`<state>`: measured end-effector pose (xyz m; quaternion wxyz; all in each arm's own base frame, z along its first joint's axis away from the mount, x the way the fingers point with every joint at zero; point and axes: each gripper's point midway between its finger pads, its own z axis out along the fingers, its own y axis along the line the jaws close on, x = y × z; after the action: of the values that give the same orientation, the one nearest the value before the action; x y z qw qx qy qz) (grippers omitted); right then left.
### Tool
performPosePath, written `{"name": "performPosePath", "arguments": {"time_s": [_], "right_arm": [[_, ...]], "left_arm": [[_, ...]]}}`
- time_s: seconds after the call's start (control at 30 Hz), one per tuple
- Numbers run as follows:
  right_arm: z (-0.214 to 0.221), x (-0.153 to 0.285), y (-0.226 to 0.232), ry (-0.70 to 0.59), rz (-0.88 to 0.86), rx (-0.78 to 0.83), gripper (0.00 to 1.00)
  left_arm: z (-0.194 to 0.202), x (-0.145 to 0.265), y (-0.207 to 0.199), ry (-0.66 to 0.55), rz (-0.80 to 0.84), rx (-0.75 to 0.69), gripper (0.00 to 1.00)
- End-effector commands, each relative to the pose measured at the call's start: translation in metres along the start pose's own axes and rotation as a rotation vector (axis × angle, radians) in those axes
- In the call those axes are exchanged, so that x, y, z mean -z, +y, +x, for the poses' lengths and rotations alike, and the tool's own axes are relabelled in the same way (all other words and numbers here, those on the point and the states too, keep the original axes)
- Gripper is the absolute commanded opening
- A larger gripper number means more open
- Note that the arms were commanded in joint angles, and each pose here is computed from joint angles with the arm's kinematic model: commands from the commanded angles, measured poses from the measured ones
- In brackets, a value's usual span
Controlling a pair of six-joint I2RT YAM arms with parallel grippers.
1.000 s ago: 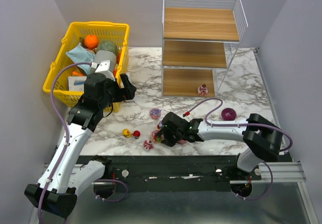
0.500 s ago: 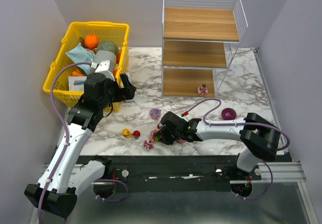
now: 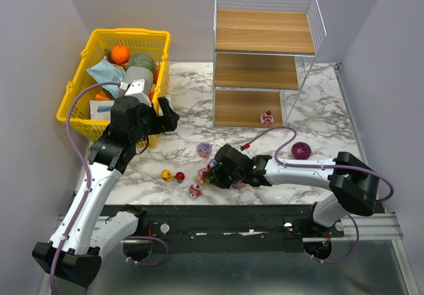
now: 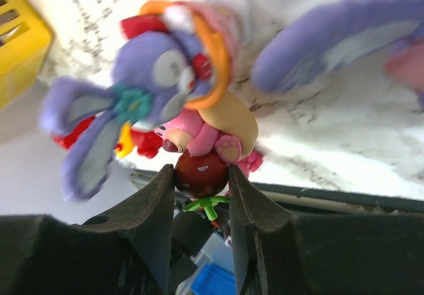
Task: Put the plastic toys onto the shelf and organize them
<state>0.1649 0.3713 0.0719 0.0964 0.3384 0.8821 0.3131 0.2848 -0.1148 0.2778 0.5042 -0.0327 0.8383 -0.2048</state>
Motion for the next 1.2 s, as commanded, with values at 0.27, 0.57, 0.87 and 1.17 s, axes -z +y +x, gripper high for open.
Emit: {"name": "performPosePath", "arguments": {"time_s": [0.27,0.57,0.87,1.17], "right_arm": [[-0.003,0.043,0.035,-0.028,-0.135,0.089,0.14],[-0.025,0.082,0.051,-0.117,-0.239,0.078,0.13],[-0.129,0.096,0.023,-0.31,-0.234,-0.042,0.13],[-0.224,0.082,0.019,-0.435,-0.136,0.081,0.13]], "left_arm": [[0.001,0.003,0.002,-0.006,-0.015,-0.007,0.99],[-0.004,0.002,0.0,-0.014,-0.013,0.004,0.99],[-0.003,0.003,0.001,-0.006,-0.021,0.023,0.99],[0.001,0.0,0.003,0.015,-0.031,0.026,0.99]]}}
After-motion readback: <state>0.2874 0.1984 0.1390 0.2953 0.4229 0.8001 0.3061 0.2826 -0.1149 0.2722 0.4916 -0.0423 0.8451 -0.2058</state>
